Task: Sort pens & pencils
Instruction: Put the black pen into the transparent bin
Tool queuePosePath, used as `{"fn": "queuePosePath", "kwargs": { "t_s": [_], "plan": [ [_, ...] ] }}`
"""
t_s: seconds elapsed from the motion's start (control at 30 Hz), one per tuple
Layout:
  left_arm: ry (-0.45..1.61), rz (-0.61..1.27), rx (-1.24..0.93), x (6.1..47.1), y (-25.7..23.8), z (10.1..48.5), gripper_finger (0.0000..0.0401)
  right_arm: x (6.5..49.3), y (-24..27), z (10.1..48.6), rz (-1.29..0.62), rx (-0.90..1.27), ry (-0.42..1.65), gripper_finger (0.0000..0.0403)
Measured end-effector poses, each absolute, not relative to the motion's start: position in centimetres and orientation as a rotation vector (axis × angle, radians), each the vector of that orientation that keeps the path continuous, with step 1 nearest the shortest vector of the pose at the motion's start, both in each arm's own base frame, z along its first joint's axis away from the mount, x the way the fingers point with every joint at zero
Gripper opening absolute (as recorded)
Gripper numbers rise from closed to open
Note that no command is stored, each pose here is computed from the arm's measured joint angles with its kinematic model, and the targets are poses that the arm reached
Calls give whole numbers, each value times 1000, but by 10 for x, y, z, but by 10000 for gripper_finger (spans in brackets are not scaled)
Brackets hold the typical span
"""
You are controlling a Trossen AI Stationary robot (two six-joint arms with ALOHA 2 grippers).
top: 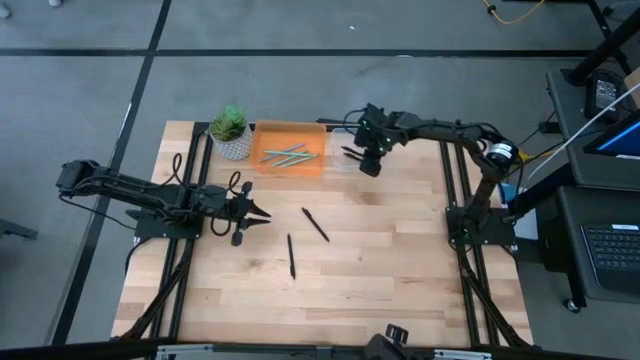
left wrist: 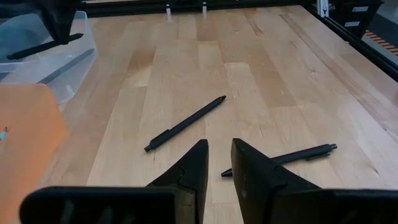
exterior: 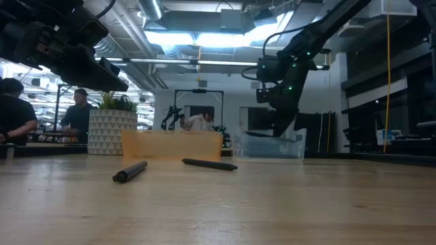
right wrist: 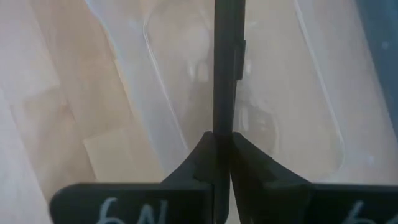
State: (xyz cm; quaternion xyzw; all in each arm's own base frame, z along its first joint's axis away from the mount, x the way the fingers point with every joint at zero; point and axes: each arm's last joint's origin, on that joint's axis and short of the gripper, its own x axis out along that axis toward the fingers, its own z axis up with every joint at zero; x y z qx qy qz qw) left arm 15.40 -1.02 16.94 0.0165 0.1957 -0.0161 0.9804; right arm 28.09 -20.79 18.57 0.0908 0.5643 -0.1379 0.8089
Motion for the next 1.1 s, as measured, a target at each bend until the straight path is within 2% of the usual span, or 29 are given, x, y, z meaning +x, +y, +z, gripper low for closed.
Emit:
{"fn": "queuePosePath", "kwargs": {
  "t_s": [0.4, 0.63, 1.1],
  "plan": [
    [395, -32, 33, 154, -10, 169, 64, 276, -224, 173, -312, 218, 1237, 27],
    [394, -32, 33, 154, -10, 169, 64, 273, -229, 173, -328, 225, 1230, 42],
    [395, -31, 29, 154, -10, 169, 64, 275, -233, 174, -375, 251, 1177, 48]
  ]
}}
